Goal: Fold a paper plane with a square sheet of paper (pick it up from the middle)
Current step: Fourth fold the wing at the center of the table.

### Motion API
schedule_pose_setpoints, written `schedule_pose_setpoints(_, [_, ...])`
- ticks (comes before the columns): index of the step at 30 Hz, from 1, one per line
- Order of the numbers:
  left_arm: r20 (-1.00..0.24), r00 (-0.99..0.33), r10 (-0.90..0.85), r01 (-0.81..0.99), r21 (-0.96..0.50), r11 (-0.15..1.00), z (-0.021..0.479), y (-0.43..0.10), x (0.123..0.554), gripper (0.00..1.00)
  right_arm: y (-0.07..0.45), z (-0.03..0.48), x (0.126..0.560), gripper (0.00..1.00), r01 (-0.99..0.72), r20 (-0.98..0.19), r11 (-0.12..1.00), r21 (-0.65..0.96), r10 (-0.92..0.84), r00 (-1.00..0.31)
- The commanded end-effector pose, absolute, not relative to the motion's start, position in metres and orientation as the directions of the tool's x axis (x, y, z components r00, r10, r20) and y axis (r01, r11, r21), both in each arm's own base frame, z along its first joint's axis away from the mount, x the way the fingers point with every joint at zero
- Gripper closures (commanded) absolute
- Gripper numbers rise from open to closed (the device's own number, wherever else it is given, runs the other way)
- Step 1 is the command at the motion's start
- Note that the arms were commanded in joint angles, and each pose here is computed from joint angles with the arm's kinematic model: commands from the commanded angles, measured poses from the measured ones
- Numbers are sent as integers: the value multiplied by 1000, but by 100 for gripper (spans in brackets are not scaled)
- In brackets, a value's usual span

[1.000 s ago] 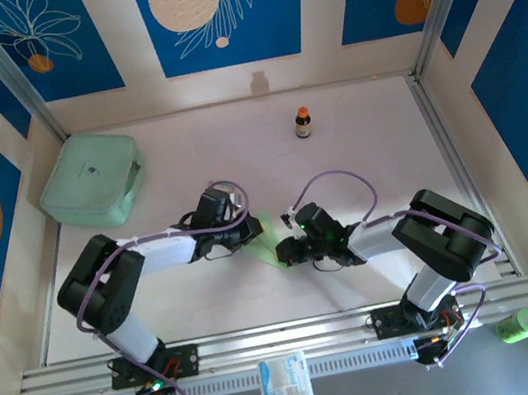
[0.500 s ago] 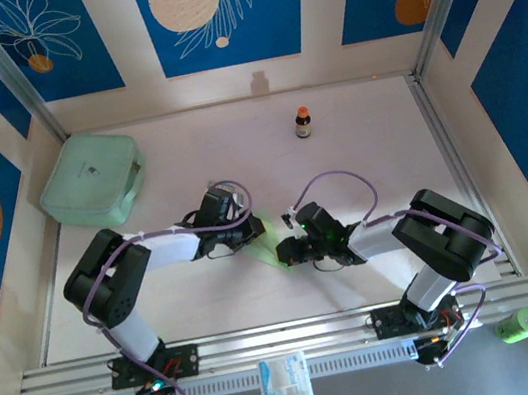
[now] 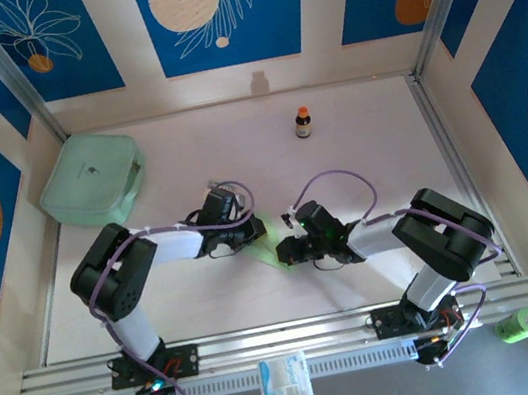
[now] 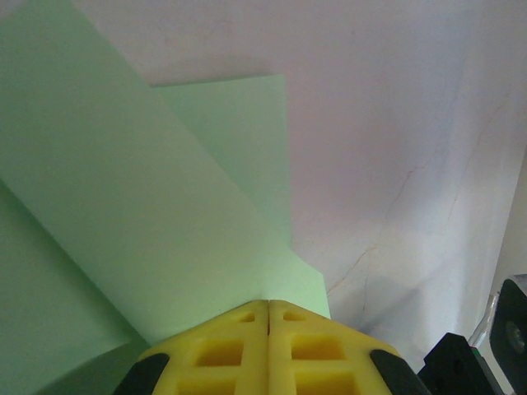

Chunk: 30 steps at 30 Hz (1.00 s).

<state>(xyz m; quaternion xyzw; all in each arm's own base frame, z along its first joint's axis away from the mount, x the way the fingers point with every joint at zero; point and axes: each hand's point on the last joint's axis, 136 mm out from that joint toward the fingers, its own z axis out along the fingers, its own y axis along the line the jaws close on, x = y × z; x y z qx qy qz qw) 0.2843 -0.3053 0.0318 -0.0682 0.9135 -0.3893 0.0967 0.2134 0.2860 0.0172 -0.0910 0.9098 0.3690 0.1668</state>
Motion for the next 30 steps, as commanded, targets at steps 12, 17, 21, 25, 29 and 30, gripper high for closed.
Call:
schedule_pose_setpoints(12, [-119,-978,-170,-39,-700,713,24,-307,282,98,277,-6,198,96,-213,-241,748,629,-73,-968])
schedule_pose_setpoints(17, [-115,-978,-173,-47,-686,726,20,-304,281,98,276,-6,198,96,-207,-233,749,629,-72,-970])
schedule_pose_setpoints(21, [-116,-978,-172,-51,-670,741,18,-301,280,98,276,-6,198,96,-205,-230,749,630,-72,-970])
schedule_pose_setpoints(25, [-111,-979,-170,-55,-661,748,15,-299,279,98,275,-6,198,96,-203,-228,751,629,-72,-971])
schedule_pose_setpoints(29, [-101,-982,-162,-57,-656,753,11,-299,277,98,276,-3,198,94,-204,-225,747,633,-75,-971])
schedule_pose_setpoints(30, [-99,-982,-161,-58,-653,755,9,-298,277,98,278,-1,198,94,-206,-223,743,637,-78,-972])
